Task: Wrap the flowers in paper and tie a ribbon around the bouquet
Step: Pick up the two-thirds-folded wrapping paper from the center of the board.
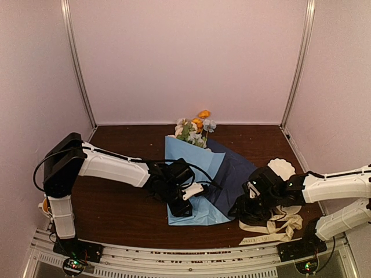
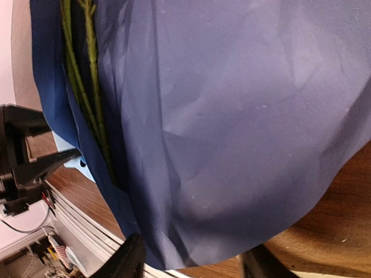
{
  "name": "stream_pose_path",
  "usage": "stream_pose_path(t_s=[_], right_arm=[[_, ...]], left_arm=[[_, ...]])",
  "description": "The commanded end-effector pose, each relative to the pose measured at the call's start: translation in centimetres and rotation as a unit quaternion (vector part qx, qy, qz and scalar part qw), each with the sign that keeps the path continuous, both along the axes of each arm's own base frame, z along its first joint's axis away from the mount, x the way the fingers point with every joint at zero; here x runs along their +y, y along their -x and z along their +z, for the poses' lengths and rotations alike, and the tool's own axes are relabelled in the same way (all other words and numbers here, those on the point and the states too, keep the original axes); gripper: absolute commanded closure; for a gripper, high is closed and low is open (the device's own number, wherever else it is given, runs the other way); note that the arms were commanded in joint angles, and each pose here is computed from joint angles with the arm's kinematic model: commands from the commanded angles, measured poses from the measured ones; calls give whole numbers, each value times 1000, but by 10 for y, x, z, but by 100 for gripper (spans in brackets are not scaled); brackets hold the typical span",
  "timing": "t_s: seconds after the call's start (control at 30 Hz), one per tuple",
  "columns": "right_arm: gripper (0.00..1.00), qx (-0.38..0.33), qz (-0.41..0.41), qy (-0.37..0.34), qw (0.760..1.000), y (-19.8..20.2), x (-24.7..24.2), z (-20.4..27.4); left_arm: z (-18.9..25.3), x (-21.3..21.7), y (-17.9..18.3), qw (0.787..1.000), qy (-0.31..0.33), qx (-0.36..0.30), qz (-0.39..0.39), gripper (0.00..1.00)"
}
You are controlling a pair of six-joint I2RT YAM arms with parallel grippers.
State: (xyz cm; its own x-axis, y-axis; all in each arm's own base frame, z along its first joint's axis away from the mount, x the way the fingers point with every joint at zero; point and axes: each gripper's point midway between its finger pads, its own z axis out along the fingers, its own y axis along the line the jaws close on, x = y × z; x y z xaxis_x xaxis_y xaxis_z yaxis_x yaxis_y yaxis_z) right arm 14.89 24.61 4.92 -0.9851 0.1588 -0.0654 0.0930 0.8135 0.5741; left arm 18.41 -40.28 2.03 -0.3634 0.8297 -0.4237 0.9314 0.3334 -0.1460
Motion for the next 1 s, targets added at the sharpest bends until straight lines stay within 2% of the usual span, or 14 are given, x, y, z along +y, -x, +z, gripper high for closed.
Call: stream_pose_path(t_s=[0.0,0.17,0.27,0.5,0.73,0.97], right_arm=[[51,-27,6,-5,1000,-12,10,9],[84,-48,12,15,999,-20,8,15],[100,-69,27,21,997,-24,11,24],[100,-130,69,82,986,-31,14,55],[100,-183,117,63,974,-39,47,77],[100,-166,127,75,975,-36,47,60]], left_arm=[[-11,1,9,1000,-5,9,-16,62],[-12,2,10,1000,-6,10,-16,62],[-13,2,9,1000,-7,10,-15,62],[-19,4,11,1000,-12,15,-17,62],[-21,2,14,1000,-2,20,-19,60],[-3,-7,7,999,32,-2,-16,54]])
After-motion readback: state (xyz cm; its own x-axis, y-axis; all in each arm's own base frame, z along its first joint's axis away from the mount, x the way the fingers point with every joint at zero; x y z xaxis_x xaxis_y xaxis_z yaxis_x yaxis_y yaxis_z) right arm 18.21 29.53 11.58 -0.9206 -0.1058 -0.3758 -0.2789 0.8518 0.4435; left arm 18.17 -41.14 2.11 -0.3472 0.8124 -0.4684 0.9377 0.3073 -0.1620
